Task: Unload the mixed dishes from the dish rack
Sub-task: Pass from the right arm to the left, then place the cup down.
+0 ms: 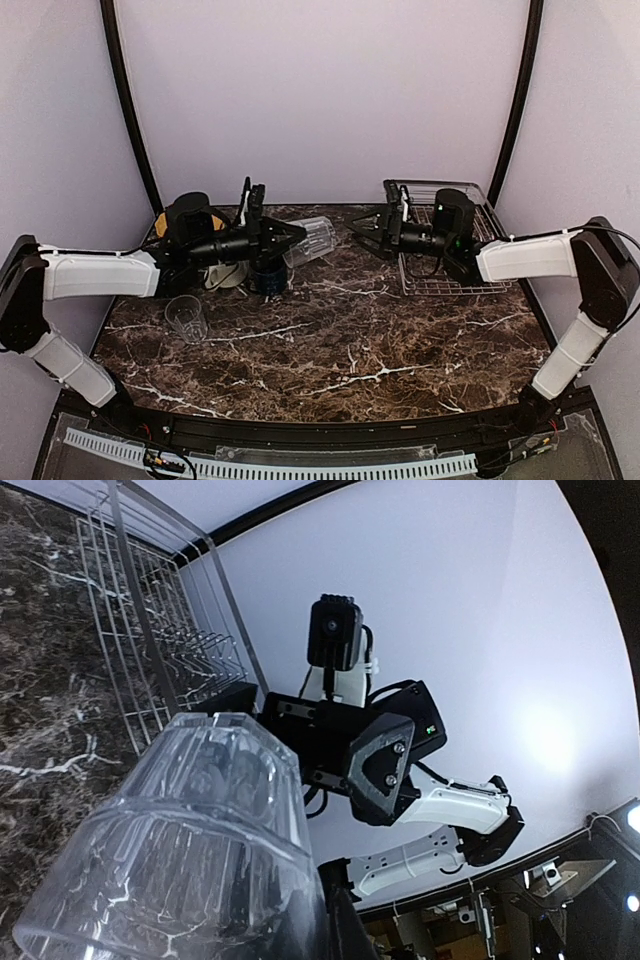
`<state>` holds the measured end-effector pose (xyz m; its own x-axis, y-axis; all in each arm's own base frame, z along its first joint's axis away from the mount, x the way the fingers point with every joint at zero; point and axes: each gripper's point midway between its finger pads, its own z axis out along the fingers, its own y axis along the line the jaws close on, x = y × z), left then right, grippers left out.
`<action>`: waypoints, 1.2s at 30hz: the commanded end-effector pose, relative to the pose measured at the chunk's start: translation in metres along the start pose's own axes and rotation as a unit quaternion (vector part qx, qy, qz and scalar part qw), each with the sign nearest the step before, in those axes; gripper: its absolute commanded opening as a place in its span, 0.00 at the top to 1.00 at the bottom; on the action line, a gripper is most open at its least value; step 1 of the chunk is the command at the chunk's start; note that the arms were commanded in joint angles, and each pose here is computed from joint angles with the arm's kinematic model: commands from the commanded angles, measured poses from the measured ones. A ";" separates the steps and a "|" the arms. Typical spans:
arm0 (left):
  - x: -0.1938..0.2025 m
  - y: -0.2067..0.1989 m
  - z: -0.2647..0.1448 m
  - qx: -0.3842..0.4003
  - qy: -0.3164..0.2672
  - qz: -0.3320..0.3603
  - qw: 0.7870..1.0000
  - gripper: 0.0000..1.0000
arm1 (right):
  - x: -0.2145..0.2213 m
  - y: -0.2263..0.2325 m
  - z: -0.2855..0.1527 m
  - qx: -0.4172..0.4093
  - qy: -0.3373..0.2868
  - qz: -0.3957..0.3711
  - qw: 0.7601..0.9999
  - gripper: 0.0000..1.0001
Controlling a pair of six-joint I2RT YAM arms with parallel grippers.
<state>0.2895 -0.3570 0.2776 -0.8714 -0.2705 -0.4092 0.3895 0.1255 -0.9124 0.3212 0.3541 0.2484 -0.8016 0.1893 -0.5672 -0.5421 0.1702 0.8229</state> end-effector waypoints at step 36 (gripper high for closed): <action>0.035 0.110 -0.248 -0.678 0.258 0.091 0.682 0.99 | -0.052 -0.012 -0.182 0.388 -0.112 -0.263 0.876 0.01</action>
<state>0.2327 -0.1135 0.1711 -0.9678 0.1853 -0.1704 0.1579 0.9740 0.1624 0.3274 0.1796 0.2689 -0.4148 0.0707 -0.9072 -0.4455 0.8535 0.2702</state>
